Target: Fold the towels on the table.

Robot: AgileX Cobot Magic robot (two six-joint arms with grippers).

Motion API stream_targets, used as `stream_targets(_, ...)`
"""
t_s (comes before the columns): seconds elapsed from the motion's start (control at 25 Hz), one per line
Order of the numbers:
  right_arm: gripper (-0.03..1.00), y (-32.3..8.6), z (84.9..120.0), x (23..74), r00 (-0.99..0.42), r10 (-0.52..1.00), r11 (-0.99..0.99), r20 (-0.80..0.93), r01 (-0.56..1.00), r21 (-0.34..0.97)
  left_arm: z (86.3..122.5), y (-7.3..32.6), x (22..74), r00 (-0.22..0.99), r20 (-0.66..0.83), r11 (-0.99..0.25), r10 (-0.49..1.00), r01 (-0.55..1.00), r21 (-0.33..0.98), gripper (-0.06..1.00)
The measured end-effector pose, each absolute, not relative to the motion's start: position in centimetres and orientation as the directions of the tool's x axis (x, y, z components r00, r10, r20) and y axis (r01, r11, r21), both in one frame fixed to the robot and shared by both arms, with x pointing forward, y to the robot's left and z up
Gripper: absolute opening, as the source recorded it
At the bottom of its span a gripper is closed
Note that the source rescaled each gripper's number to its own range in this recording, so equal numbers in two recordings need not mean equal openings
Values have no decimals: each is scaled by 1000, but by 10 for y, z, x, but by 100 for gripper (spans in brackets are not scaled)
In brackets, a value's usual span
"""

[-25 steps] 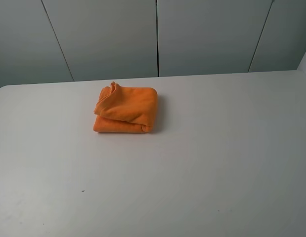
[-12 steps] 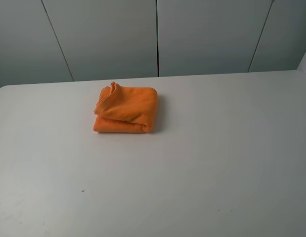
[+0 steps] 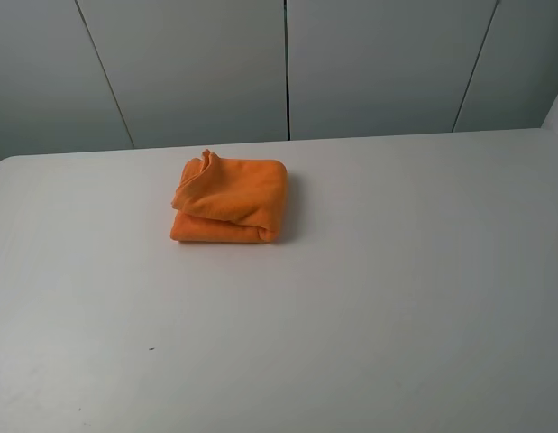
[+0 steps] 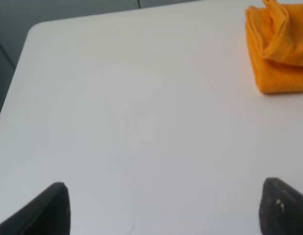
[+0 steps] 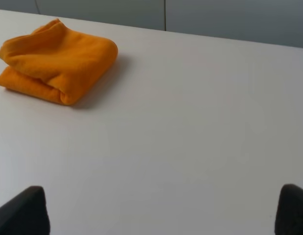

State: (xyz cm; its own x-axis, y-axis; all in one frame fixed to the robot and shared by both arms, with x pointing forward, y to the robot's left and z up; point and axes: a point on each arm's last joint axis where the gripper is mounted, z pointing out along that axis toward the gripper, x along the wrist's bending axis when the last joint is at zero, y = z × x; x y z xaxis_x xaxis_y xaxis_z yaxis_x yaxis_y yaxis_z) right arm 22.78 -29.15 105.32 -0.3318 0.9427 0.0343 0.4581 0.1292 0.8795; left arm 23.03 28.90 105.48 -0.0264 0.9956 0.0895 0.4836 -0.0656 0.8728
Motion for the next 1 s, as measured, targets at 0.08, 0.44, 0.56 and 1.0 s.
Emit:
stream_targets(0.08,100,-292,1053,228,-335,942,139,25,455,880,1054,289,231,-29,89,-64,996,481,874,98)
stream_targets(0.44,100,-294,1053,229,-326,945,159,-5,448,880,1055,291,231,99,88,-124,991,461,879,98)
stream_targets(0.56,100,-294,1053,229,-326,945,159,-4,448,880,1055,291,230,155,88,-150,984,453,879,98)
stream_targets(1.0,100,-292,1053,231,-72,997,51,-19,474,879,1055,291,230,191,89,-167,978,445,880,98)
